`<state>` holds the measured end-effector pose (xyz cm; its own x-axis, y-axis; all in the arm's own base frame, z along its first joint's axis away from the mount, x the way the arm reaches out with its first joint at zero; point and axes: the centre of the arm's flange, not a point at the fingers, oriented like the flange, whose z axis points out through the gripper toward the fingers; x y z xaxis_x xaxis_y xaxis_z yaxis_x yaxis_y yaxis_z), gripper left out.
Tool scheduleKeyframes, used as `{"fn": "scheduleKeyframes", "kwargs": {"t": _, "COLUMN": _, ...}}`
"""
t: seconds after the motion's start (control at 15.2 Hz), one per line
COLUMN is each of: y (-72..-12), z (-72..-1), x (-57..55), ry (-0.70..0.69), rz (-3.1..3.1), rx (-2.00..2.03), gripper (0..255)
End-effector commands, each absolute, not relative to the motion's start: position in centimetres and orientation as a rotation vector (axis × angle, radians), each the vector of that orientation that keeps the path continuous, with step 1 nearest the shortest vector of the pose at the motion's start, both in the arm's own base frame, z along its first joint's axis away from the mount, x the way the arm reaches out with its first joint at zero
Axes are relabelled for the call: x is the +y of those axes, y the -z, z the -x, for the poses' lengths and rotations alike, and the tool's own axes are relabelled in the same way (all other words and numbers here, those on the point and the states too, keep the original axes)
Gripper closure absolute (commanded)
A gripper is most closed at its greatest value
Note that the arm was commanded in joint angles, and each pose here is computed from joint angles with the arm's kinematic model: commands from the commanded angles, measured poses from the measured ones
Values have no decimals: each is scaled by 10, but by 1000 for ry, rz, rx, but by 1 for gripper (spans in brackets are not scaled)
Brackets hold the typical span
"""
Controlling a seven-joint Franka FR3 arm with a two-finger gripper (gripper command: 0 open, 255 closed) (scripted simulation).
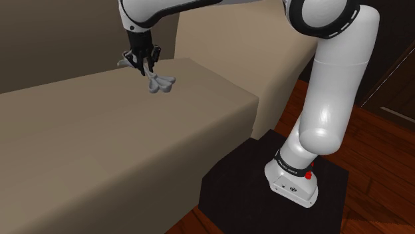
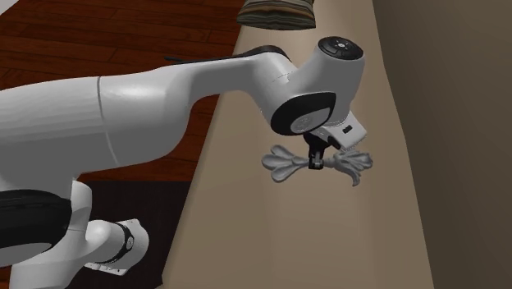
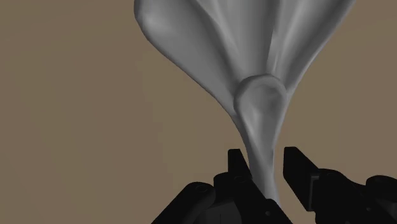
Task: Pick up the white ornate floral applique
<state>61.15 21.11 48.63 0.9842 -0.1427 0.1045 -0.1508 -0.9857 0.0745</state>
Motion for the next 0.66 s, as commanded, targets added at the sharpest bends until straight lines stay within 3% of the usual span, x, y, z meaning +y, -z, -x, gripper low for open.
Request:
{"fn": "scheduleKeyframes", "kwargs": {"t": 0.0, "y": -497, "z": -612, "x": 210, "ry": -152, "rz": -3047, "rx": -226, "gripper": 255}}
{"fn": "scheduleKeyframes", "kwargs": {"t": 0.59, "y": -535, "z": -612, "x": 210, "ry": -152, "rz": -3047, "rx": -226, "gripper": 255}}
